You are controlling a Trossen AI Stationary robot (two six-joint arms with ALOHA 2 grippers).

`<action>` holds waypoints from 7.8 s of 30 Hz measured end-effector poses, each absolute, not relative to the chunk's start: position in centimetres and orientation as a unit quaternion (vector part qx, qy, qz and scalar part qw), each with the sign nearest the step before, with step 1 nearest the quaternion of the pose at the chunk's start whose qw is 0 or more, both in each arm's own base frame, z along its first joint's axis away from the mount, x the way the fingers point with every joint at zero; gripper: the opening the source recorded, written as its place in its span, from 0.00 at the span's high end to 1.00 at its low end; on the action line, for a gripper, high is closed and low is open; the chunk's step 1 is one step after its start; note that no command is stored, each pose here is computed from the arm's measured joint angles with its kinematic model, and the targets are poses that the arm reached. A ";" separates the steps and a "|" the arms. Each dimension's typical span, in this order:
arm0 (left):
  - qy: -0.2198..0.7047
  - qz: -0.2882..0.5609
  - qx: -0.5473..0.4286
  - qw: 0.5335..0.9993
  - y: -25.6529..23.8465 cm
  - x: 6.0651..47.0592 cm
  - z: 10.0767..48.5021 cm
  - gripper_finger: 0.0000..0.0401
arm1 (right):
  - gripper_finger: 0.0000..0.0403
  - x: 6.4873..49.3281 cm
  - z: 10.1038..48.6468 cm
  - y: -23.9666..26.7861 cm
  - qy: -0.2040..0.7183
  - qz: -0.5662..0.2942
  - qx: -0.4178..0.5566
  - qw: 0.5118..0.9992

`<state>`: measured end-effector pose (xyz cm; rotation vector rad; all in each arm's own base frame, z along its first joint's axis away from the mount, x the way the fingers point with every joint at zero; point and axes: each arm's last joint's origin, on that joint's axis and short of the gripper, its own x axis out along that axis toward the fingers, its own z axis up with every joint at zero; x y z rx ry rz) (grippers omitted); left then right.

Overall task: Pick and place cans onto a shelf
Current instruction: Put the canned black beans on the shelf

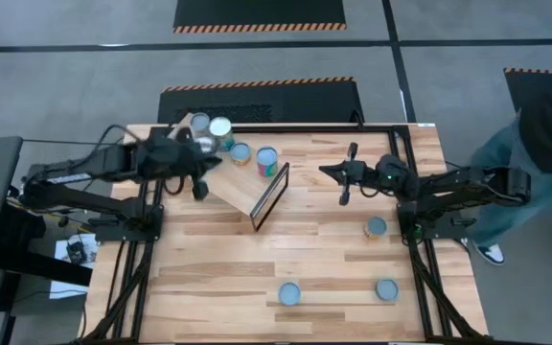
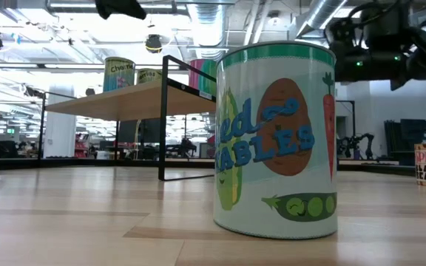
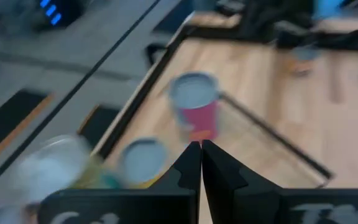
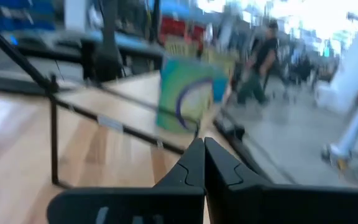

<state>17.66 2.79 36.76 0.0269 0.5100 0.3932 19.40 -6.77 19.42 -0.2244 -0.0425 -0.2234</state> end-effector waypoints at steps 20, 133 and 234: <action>0.018 0.002 0.049 0.999 0.0 13.8 27.0 0.99 | 0.99 19.8 22.9 -1.4 0.000 -0.082 -0.056 0.995; -0.067 -0.033 0.034 0.997 -0.3 6.8 28.0 0.99 | 0.96 21.9 23.1 8.4 0.541 -0.270 0.251 0.756; 0.234 -0.127 0.098 0.959 -10.6 16.8 23.5 0.97 | 0.98 25.8 19.9 9.8 0.096 -0.058 -0.061 0.992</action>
